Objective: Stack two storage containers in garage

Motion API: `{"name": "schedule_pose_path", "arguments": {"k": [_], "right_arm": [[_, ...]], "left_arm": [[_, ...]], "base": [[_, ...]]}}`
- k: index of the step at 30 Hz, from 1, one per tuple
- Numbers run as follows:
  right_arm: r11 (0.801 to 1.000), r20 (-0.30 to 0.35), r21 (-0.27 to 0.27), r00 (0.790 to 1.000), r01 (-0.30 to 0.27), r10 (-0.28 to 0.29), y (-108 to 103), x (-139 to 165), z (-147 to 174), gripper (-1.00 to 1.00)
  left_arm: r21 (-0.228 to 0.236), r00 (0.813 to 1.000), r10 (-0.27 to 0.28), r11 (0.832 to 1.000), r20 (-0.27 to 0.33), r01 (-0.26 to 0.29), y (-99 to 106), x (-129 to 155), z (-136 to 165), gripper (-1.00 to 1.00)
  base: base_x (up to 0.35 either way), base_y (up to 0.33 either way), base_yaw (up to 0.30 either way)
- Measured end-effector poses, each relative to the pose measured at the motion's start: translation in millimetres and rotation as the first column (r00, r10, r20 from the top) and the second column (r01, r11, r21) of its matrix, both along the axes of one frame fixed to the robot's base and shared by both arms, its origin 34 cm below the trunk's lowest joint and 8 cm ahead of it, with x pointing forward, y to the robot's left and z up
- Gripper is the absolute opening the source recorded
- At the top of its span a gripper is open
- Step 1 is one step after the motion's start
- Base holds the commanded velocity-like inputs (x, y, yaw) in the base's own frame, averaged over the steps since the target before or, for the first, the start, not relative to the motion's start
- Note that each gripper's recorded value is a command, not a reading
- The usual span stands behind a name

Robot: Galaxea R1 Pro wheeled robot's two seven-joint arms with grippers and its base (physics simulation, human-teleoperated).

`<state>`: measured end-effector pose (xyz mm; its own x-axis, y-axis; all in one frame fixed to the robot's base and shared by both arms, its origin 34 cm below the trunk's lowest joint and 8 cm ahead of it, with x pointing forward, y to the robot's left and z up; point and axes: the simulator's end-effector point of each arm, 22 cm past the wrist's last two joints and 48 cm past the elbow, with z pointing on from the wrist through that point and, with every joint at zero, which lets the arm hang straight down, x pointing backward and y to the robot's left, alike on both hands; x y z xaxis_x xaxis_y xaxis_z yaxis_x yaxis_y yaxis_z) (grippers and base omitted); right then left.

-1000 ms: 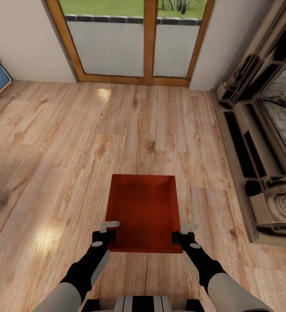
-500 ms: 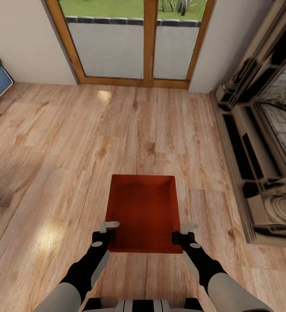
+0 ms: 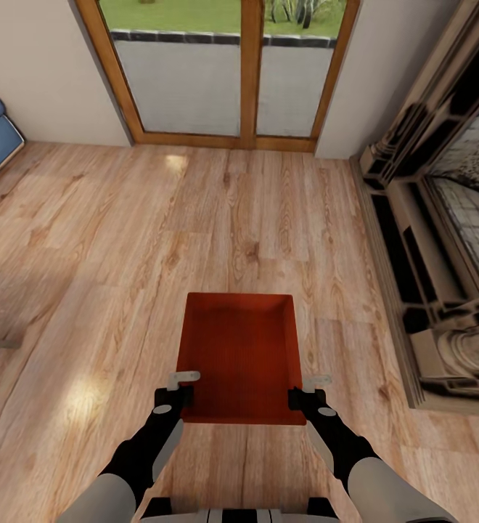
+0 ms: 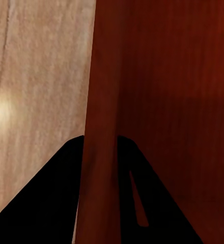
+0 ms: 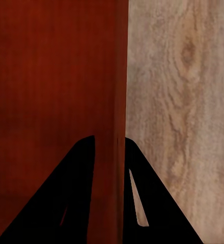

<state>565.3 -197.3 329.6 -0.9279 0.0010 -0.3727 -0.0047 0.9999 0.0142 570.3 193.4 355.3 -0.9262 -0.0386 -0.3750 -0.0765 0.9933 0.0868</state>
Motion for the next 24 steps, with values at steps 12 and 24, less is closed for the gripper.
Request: {"name": "schedule_pose_path", "arguments": {"k": [12,24], "right_arm": [[1.000,-0.002,0.000,1.000,-0.002,0.002,0,2,22,-1.00],[1.000,-0.004,0.000,1.000,-0.001,0.001,0,2,43,-1.00]], "left_arm": [[-0.001,1.000,0.002,1.000,-0.002,-0.002,0,1,22,-1.00],[-0.001,1.000,0.000,1.000,-0.004,0.000,0,2,42,-1.00]], "base": [[0.000,0.000,0.000],[0.000,0.000,0.000]]}}
